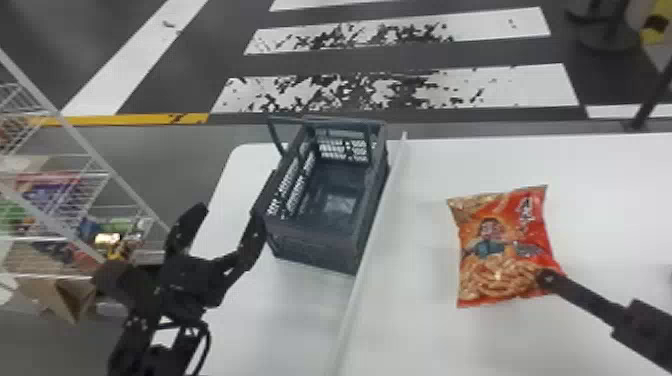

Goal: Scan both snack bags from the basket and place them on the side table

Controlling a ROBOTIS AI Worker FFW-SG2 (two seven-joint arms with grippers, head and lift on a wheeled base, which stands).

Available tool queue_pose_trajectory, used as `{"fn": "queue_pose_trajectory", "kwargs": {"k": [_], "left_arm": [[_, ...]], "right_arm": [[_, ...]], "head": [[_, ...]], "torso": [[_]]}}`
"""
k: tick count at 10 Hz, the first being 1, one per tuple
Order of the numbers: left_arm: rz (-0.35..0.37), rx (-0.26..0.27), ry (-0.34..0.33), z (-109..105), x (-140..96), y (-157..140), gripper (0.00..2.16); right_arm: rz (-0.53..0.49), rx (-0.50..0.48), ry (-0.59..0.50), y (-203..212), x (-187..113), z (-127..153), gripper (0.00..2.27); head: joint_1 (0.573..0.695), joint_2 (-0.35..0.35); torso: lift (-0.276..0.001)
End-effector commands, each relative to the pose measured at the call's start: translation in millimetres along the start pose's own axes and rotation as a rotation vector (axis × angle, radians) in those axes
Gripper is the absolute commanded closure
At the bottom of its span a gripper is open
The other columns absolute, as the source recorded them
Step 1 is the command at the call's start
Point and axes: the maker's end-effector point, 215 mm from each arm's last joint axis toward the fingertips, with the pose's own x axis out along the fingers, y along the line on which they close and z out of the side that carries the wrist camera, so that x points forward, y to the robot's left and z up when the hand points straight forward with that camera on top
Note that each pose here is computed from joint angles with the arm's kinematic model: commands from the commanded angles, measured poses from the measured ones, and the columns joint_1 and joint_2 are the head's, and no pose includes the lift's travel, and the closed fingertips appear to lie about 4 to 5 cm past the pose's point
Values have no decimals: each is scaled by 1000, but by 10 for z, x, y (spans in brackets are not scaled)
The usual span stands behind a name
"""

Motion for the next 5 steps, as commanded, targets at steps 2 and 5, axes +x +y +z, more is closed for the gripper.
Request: {"fn": "queue_pose_trajectory", "kwargs": {"k": [2, 5], "left_arm": [[-3, 0, 2, -8, -2, -5, 87], [-3, -7, 5, -36, -9, -1, 87]], "right_arm": [[-21, -159, -55, 308, -168, 250, 2253], [-299, -611, -133, 329, 9, 442, 2253]], "head": [[695, 196], [695, 189]], "torso": [[-75], [-75]]}}
